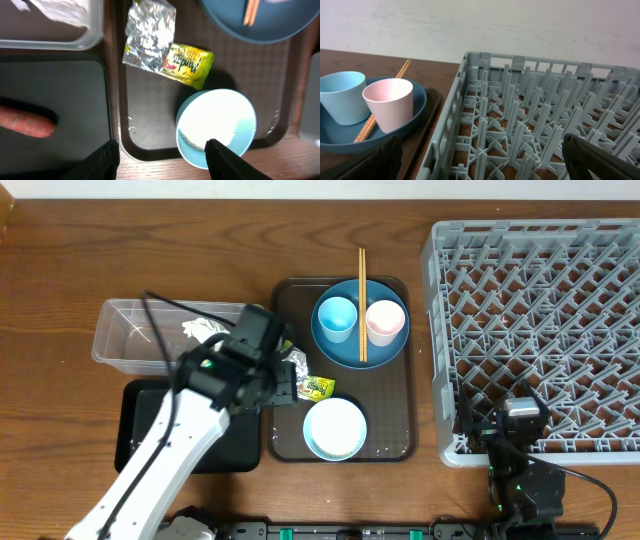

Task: Sort waste into correct bins and load items into the dishwasher rack
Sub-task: 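Reach the left gripper over the foil snack wrapper on the brown tray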

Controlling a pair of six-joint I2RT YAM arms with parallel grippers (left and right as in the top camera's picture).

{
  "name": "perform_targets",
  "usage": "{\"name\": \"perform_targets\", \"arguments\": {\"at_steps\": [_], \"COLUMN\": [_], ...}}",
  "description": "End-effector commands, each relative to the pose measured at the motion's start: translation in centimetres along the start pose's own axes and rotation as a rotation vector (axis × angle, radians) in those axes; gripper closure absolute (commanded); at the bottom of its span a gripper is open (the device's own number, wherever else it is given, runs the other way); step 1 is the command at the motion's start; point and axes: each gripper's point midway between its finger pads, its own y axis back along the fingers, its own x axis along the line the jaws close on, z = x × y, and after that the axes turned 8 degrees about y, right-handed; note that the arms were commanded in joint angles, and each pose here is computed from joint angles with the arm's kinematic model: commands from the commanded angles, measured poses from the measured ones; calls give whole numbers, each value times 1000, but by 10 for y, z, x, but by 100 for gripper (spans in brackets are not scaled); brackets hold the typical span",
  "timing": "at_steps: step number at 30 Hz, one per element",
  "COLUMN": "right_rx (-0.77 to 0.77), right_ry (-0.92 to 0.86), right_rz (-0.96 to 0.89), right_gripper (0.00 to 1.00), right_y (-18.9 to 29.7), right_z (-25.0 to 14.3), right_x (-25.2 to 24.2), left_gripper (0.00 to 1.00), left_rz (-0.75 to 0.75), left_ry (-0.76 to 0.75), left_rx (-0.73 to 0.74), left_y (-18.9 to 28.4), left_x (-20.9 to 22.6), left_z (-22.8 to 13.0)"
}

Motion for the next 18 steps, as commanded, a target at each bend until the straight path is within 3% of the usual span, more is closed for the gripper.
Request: {"name": "perform_targets", "arguments": {"at_steps": [1,15,18], "right_rx": [6,6,6], "right_ry": [5,5,5], "right_rz": [-12,-12,-12], "right_gripper": [1,1,1], "right_y": [0,0,0], "right_z": [-2,-2,-2], "right_x": [-2,-2,-2], "left_gripper": [42,41,34], "left_rz": [31,75,75], "left_ry": [-35,-54,-54], "left_rx": [15,84,84], "left_y": [-7,-28,-28], "left_x": [-4,-4,-4], "left_z": [1,-7,-7]}}
